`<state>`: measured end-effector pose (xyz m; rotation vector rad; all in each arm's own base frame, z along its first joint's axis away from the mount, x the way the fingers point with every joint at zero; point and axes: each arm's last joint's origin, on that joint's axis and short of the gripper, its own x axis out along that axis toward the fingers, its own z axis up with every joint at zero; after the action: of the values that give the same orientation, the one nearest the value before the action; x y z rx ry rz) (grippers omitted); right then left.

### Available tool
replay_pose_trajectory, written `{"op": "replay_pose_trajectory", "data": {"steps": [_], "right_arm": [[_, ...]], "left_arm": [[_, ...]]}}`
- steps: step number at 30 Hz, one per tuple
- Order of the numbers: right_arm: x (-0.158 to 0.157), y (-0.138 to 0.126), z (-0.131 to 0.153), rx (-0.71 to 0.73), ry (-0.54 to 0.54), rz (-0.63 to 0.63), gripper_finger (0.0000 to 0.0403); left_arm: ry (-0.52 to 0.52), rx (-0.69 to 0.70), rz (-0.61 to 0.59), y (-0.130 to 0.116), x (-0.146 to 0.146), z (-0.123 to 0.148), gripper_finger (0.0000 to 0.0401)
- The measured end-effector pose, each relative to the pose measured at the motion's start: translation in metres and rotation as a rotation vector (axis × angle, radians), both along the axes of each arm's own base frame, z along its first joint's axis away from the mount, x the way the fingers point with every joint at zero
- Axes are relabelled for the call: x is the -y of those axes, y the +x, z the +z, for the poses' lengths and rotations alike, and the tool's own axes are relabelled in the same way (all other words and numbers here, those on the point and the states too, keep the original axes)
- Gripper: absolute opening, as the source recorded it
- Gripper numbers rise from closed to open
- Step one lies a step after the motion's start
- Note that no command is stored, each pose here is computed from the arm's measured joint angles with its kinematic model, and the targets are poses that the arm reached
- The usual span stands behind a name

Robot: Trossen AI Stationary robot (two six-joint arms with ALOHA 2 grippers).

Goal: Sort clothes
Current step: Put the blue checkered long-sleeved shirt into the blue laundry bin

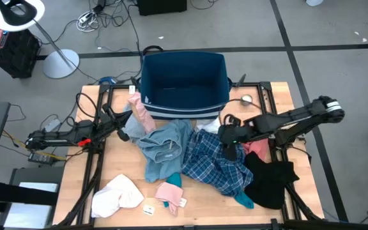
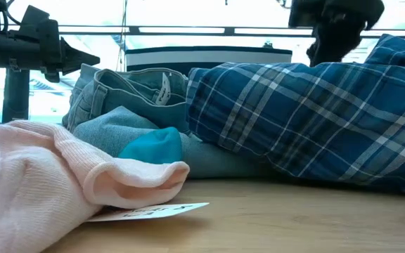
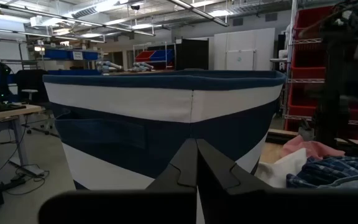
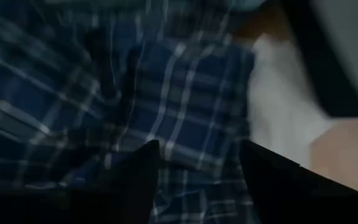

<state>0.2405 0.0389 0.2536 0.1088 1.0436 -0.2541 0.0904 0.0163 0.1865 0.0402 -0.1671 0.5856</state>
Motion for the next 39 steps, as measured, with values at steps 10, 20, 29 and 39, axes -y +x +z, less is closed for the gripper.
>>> {"op": "replay_pose_trajectory", "data": {"steps": [10, 20, 29, 39], "right_arm": [[-0.001, 0.029, -0.051, -0.199, -0.036, 0.027, 0.0239], [-0.001, 0.059, -0.103, -0.273, -0.003, 0.103, 0.0230], [-0.003, 0.067, -0.118, -0.279, 0.017, 0.114, 0.0076], [0.001, 0.039, -0.056, -0.167, 0.049, 0.060, 0.0014]], "left_arm": [[0.000, 0.000, 0.000, 0.000, 0.000, 0.000, 0.0004], [0.000, 0.000, 0.000, 0.000, 0.000, 0.000, 0.0004], [0.000, 0.000, 0.000, 0.000, 0.000, 0.000, 0.0004], [0.000, 0.000, 0.000, 0.000, 0.000, 0.000, 0.0004]]}}
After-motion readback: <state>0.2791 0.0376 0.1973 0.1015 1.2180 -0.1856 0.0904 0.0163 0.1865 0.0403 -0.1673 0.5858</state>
